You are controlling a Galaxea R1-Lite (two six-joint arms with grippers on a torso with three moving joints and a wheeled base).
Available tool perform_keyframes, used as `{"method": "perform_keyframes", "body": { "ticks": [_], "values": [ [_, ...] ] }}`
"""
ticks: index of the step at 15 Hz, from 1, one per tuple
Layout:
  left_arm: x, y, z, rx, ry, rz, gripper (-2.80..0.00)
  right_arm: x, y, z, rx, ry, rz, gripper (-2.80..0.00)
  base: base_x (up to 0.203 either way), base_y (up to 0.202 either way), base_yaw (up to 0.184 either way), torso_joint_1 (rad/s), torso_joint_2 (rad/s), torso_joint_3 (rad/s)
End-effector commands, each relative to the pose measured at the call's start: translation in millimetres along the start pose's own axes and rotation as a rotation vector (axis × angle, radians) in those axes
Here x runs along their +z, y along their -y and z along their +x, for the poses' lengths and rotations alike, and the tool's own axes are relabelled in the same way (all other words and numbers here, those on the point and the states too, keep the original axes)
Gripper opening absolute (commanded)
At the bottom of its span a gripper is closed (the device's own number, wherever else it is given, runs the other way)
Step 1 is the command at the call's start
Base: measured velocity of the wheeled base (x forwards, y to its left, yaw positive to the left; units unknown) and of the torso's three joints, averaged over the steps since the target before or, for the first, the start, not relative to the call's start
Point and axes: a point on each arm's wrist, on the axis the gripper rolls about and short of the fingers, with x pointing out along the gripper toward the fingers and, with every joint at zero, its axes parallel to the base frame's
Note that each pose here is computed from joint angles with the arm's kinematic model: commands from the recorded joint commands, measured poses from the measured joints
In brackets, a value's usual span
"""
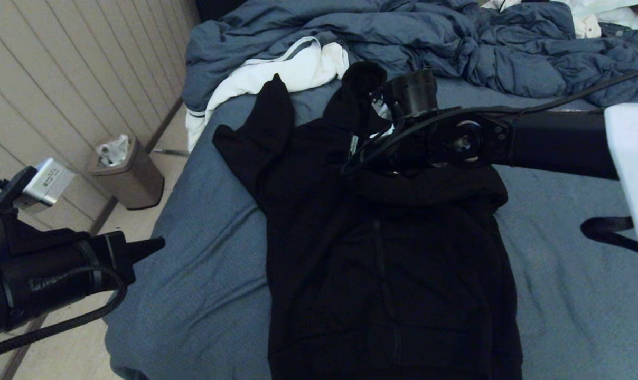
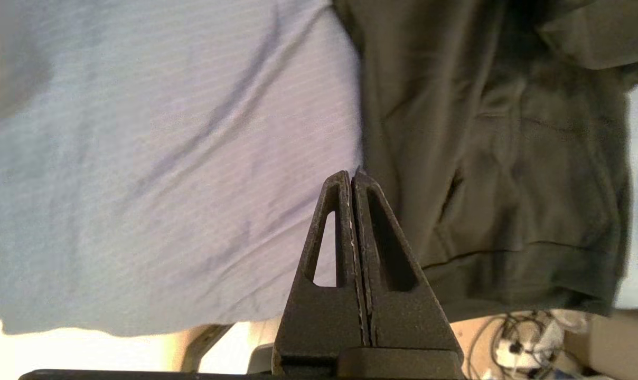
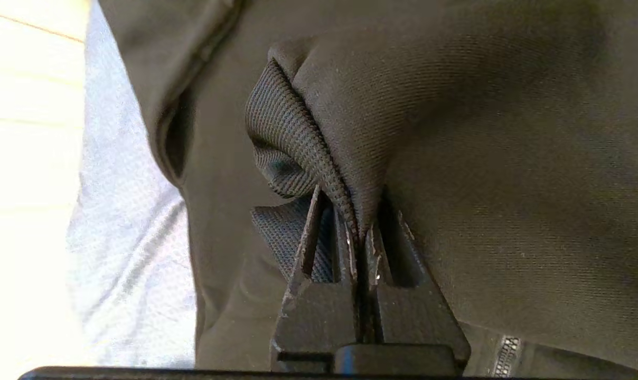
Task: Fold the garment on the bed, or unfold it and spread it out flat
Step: Fold the black sweatshirt
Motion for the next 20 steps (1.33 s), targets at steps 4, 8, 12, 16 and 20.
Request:
{"method": "perform_keyframes", "body": {
  "ticks": [4,8,12,16,20],
  "values": [
    [-2.8,-1.5,-2.7,-0.002,-0.002,-0.004,-2.80,-5.9,-5.8,2.9,-0.033,0.002,-0.020,-2.80,0.000,0.000,0.000,0.000,0.00,0.000],
    [-2.5,-1.5,-3.5,-0.002,0.002,-0.004,-2.80,-2.6,-17.9,-7.4,-0.002,0.021,-0.041,-2.80,0.000,0.000,0.000,0.000,0.00,0.000],
    [-1.8,-1.2,-8.0,-0.008,0.013,-0.005,-2.80,-12.0,-24.8,-2.8,-0.010,-0.004,-0.064,0.00,0.000,0.000,0.000,0.000,0.00,0.000],
    [-2.3,-1.4,-8.7,-0.007,0.011,-0.005,-2.80,-10.4,-24.7,-4.7,-0.014,0.003,-0.085,0.00,0.000,0.000,0.000,0.000,0.00,0.000],
    [0.7,-0.1,-8.4,-0.008,0.017,-0.005,-2.80,3.2,-26.8,-28.4,-0.011,0.023,-0.081,0.00,0.000,0.000,0.000,0.000,0.00,0.000]
  ]
}}
